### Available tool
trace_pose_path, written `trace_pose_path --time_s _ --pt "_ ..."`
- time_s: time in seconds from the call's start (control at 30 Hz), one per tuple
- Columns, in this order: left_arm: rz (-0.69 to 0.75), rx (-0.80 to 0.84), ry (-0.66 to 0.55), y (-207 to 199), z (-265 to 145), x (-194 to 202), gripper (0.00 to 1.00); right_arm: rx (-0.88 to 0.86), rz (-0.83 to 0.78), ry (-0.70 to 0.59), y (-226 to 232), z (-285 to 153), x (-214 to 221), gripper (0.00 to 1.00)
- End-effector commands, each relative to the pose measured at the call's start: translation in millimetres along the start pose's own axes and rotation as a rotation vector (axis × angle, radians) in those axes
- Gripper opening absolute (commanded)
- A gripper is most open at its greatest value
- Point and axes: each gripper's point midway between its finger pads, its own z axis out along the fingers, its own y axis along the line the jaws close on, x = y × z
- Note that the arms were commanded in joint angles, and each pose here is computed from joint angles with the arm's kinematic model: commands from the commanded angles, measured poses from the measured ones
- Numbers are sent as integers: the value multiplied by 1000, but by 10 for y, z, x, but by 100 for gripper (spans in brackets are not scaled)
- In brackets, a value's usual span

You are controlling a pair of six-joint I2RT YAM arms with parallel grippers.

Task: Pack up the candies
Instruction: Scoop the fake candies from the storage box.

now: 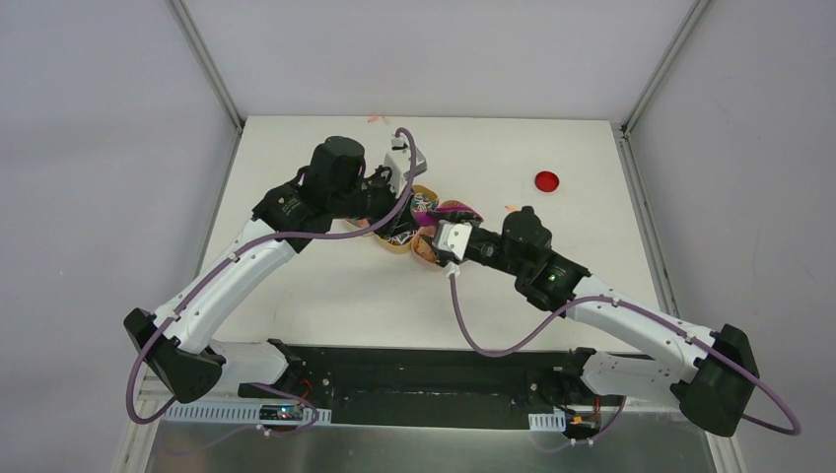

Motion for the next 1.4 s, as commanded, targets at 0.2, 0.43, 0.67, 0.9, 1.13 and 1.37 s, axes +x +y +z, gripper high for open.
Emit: trace_pose_path --time_s 0.2,0.43,0.67,0.9,1.13,1.37 --pt "-11 64 -95 -221 -101 -186 0 94 -38 -44 -177 117 -176 13" --pt "-34 45 -137 -256 -220 -159 20 124 -4 -106 -193 119 -260 1" --pt "-40 26 -117 -199 -156 -77 21 96 -9 -112 -153 158 -264 1" --pt "-37 -33 -134 -101 -170 -84 0 100 28 -66 -137 202 -149 19" --pt "-65 -195 -103 221 -77 60 0 214 203 -38 -154 -119 -45 84" --pt "-61 -327 -27 444 111 191 0 500 440 6 -336 -728 177 100"
